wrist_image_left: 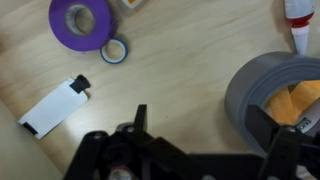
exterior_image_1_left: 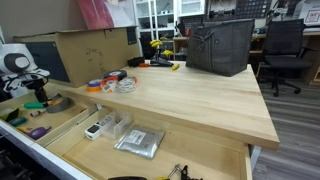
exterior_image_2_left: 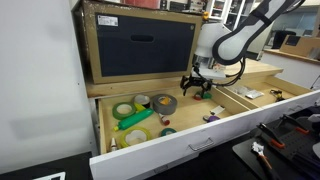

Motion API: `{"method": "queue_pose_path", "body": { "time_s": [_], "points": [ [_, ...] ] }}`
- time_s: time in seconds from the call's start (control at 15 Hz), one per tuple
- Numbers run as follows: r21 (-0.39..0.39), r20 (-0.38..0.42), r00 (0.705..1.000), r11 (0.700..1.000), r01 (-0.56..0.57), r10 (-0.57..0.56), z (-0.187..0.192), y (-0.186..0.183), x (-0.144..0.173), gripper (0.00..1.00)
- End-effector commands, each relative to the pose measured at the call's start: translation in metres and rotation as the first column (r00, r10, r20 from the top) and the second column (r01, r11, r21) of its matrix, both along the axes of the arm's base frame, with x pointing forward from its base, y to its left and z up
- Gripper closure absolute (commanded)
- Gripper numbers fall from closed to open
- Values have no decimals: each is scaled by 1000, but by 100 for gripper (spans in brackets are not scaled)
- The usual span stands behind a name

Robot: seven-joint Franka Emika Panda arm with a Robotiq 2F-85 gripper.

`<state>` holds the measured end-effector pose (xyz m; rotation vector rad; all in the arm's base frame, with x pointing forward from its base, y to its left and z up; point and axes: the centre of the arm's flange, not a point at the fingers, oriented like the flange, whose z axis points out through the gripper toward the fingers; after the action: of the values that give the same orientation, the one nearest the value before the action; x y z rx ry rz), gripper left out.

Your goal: Remove the grey tape from the drawer

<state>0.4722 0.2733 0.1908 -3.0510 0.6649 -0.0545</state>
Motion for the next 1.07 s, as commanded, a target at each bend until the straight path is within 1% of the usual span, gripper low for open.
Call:
{"method": "queue_pose_path", "body": {
  "time_s": [0.0,0.53,0.8,1.0],
  "points": [
    [42,18,998,997,64,-65,-17,20,24,0],
    [73,18,995,992,101,-103,-37,52,51,0],
    [68,31,994,992,102,-104,-42,58,60,0],
    [61,14,995,993,101,-102,-51,63,58,0]
  ]
}}
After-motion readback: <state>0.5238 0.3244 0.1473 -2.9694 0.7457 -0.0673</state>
